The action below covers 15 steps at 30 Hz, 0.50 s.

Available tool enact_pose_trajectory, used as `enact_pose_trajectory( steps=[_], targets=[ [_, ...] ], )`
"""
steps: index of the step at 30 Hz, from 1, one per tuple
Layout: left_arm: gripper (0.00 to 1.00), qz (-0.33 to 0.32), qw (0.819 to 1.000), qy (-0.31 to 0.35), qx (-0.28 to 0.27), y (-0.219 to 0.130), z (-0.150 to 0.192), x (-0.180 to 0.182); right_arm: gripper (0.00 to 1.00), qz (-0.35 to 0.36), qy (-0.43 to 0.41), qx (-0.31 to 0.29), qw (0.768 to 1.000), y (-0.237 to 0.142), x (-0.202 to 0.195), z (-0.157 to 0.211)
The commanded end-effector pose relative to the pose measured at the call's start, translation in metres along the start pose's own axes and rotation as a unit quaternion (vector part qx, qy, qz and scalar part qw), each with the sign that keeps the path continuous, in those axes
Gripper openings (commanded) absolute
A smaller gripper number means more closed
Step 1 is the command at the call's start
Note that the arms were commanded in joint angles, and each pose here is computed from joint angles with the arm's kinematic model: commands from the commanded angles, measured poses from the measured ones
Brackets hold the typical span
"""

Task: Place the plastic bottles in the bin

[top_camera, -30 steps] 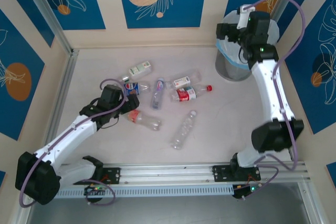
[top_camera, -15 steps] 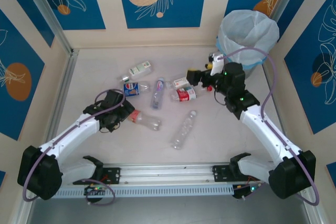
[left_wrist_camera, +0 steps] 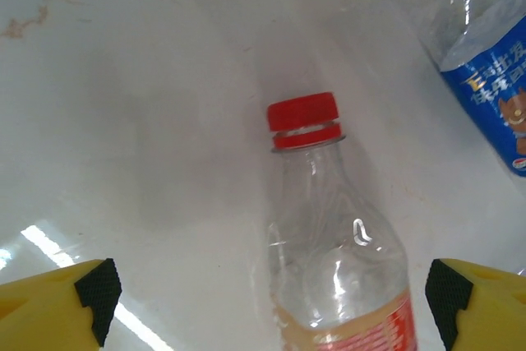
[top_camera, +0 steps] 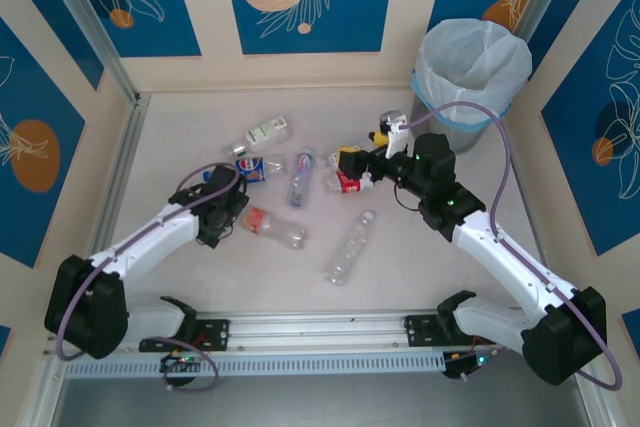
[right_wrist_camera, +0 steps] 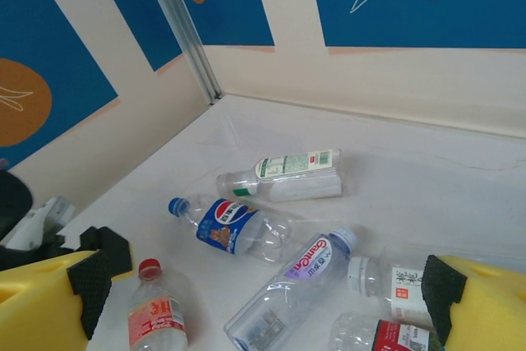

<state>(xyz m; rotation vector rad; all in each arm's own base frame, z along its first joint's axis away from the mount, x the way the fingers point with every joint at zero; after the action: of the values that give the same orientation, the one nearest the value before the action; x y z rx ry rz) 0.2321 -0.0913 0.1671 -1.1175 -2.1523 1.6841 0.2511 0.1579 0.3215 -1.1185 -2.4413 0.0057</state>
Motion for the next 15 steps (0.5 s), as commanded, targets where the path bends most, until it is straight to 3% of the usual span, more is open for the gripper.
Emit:
enact_pose_trajectory(
  steps=[1, 4, 12, 15],
  targets=[
    [0.95, -0.005, 0.999, -0.048, -0.007, 0.002, -0.006, -0.01, 0.99, 0.001, -0.012, -0.016, 1.0, 0.001, 0.004, -0.005],
    [0.92, -0.008, 0.998, -0.054, 0.002, 0.01, -0.007, -0.021, 0.99, 0.007, -0.012, -0.011, 1.0, 0.001, 0.004, -0.004],
    [0.71, -0.046, 0.991, -0.091, 0.084, 0.054, -0.011, -0.033, 0.99, 0.03, -0.032, 0.006, 0.999, -0.006, 0.012, -0.002],
    [0.7, -0.053, 0.992, -0.079, 0.083, 0.063, -0.012, -0.036, 0.99, 0.037, -0.043, 0.003, 0.998, -0.012, 0.014, -0.002]
  ],
)
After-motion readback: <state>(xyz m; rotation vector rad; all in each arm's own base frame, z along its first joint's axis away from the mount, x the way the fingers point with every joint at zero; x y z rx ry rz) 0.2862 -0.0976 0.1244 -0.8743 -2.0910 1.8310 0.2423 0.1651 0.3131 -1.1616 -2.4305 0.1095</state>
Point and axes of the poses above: each hand's point on the last joint's axis, 136 mm out from that joint toward the fingers, its own y axis out along the fingers, its own x axis along the line the jaws close on, z = x × y, the point moved 9 cm from there along -y, back along the fingers, and after that the axes turned 7 degrees about y, right-handed, at the moved point
